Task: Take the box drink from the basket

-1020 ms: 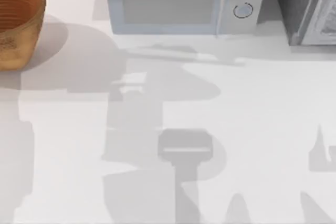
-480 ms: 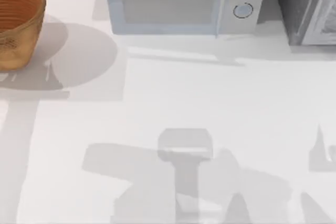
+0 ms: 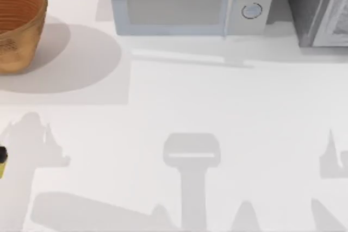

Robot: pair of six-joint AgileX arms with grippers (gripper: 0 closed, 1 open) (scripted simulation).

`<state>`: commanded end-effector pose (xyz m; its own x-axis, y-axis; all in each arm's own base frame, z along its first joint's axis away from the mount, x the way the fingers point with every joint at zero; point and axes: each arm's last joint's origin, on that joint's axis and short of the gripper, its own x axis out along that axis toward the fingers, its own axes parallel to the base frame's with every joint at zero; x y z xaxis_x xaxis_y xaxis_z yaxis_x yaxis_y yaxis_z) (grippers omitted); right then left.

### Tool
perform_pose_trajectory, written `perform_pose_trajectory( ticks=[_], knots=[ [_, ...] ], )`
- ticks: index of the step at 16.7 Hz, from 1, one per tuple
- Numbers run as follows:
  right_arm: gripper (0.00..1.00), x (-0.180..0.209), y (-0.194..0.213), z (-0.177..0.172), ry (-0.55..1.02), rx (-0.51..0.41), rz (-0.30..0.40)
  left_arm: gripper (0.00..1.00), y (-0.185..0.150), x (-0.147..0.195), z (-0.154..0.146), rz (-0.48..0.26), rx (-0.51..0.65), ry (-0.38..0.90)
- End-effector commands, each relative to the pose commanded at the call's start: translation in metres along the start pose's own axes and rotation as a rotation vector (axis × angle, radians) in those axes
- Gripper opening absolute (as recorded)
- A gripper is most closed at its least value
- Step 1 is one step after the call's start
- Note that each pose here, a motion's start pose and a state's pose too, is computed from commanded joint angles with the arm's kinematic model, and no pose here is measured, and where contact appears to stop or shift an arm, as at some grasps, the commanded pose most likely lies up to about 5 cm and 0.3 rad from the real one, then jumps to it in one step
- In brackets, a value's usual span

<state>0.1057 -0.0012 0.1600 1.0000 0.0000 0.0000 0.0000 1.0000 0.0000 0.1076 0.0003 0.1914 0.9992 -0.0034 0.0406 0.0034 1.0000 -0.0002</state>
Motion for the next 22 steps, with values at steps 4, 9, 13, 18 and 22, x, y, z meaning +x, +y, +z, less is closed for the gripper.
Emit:
perform_pose_trajectory(
  ticks=[4, 9, 13, 18, 22],
  knots=[
    [1.0, 0.0, 0.0, 0.0, 0.0, 0.0, 0.0, 0.0, -0.001, -0.003, -0.031, 0.003, 0.0, 0.04],
    [1.0, 0.0, 0.0, 0.0, 0.0, 0.0, 0.0, 0.0, -0.001, -0.003, -0.031, 0.006, 0.002, 0.043],
    [1.0, 0.0, 0.0, 0.0, 0.0, 0.0, 0.0, 0.0, -0.007, 0.002, -0.022, 0.023, -0.01, 0.066],
    [1.0, 0.0, 0.0, 0.0, 0.0, 0.0, 0.0, 0.0, -0.03, 0.023, 0.021, 0.076, -0.031, 0.048],
    [1.0, 0.0, 0.0, 0.0, 0.0, 0.0, 0.0, 0.0, -0.072, 0.052, 0.058, 0.153, -0.059, 0.028]
  ],
)
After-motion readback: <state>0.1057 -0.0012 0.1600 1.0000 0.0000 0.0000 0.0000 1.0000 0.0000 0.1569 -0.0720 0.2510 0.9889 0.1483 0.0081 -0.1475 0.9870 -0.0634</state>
